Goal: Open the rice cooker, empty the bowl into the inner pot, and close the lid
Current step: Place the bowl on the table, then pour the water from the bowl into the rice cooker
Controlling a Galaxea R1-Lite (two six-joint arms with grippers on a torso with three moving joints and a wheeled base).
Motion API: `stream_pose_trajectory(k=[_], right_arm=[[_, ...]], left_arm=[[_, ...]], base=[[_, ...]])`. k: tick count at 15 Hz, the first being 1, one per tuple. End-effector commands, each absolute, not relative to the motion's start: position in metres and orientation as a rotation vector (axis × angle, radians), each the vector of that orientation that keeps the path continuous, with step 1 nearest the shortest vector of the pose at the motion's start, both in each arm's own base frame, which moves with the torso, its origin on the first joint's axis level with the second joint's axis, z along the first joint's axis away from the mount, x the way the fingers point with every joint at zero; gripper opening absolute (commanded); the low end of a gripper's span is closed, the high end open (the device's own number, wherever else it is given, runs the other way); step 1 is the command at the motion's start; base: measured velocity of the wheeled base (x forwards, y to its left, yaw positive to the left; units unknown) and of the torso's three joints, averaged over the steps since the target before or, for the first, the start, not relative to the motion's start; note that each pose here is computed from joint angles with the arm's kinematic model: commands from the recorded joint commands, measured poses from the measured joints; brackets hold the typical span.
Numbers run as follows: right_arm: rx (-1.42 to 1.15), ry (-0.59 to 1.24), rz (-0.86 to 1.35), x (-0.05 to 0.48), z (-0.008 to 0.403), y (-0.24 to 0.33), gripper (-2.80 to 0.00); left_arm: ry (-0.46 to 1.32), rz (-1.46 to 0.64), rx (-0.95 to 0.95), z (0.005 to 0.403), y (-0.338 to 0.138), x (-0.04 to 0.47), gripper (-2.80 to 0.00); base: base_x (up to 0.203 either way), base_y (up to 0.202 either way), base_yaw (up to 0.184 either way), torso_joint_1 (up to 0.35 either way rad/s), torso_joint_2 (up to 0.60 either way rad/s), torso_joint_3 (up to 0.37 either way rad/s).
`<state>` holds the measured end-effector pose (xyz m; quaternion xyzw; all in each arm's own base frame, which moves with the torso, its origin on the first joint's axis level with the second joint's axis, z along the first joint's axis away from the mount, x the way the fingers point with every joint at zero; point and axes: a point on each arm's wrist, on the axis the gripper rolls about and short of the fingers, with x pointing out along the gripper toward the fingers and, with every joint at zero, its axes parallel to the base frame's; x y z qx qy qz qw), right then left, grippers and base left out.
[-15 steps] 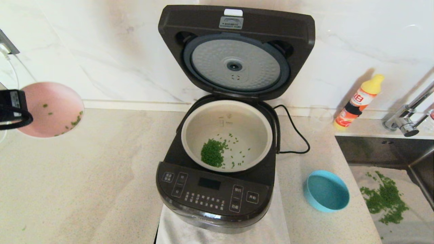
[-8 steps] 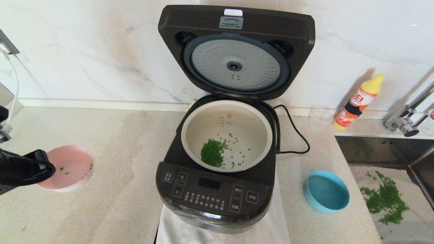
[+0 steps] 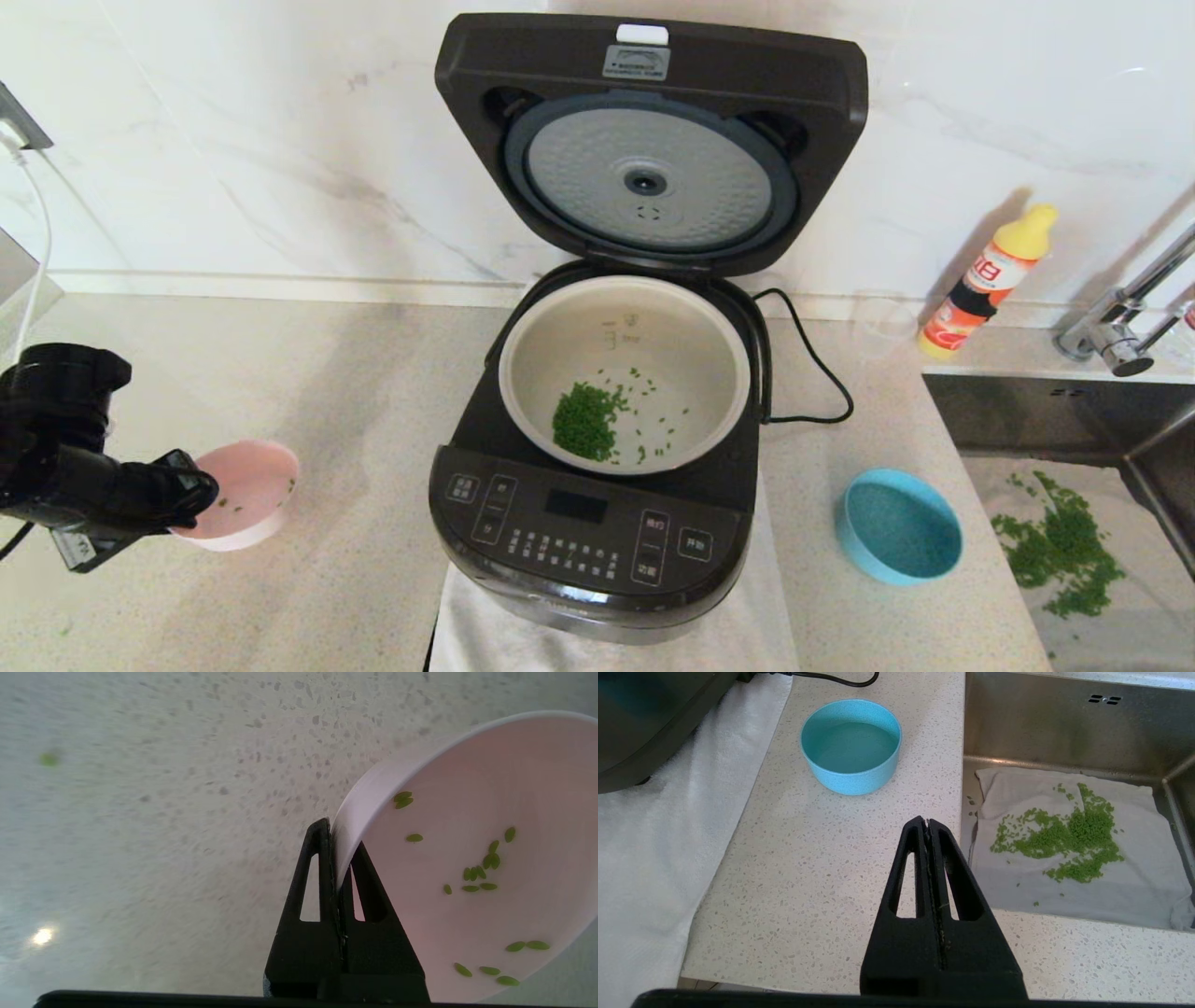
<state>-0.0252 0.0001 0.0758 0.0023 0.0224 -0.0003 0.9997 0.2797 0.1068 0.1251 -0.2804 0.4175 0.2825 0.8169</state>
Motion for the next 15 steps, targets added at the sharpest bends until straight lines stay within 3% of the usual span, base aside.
stream_pose_trajectory(k=[1, 2, 3, 8, 11, 12, 15], right_arm=[[0.005, 0.046, 0.0, -0.025, 0.076, 0.0, -2.8], [0.005, 0.046, 0.0, -0.025, 0.076, 0.0, -2.8], [0.005, 0.046, 0.0, -0.025, 0.076, 0.0, -2.8], [0.005, 0.046, 0.0, -0.025, 0.076, 0.0, -2.8], [0.005, 0.046, 0.0, -0.025, 0.076, 0.0, -2.8], [0.005, 0.046, 0.0, -0.025, 0.076, 0.0, -2.8], [0.005, 0.046, 0.0, -0.025, 0.076, 0.0, -2.8]], left_arm=[[0.94, 0.608, -0.616, 0.109, 0.11, 0.288, -2.8], [0.937, 0.607, -0.618, 0.109, 0.11, 0.289, -2.8], [0.927, 0.604, -0.618, 0.112, 0.11, 0.29, 0.0], [0.823, 0.598, -0.606, 0.141, 0.11, 0.281, 0.0], [0.648, 0.577, -0.586, 0.193, 0.108, 0.262, 0.0], [0.585, 0.56, -0.565, 0.213, 0.106, 0.255, -2.8], [0.494, 0.371, -0.515, 0.265, 0.078, 0.246, -2.8]], base=[[0.0, 0.0, 0.0, 0.0, 0.0, 0.0], [0.0, 0.0, 0.0, 0.0, 0.0, 0.0], [0.0, 0.0, 0.0, 0.0, 0.0, 0.0], [0.0, 0.0, 0.0, 0.0, 0.0, 0.0], [0.0, 0.0, 0.0, 0.0, 0.0, 0.0], [0.0, 0.0, 0.0, 0.0, 0.0, 0.0], [0.0, 0.0, 0.0, 0.0, 0.0, 0.0]])
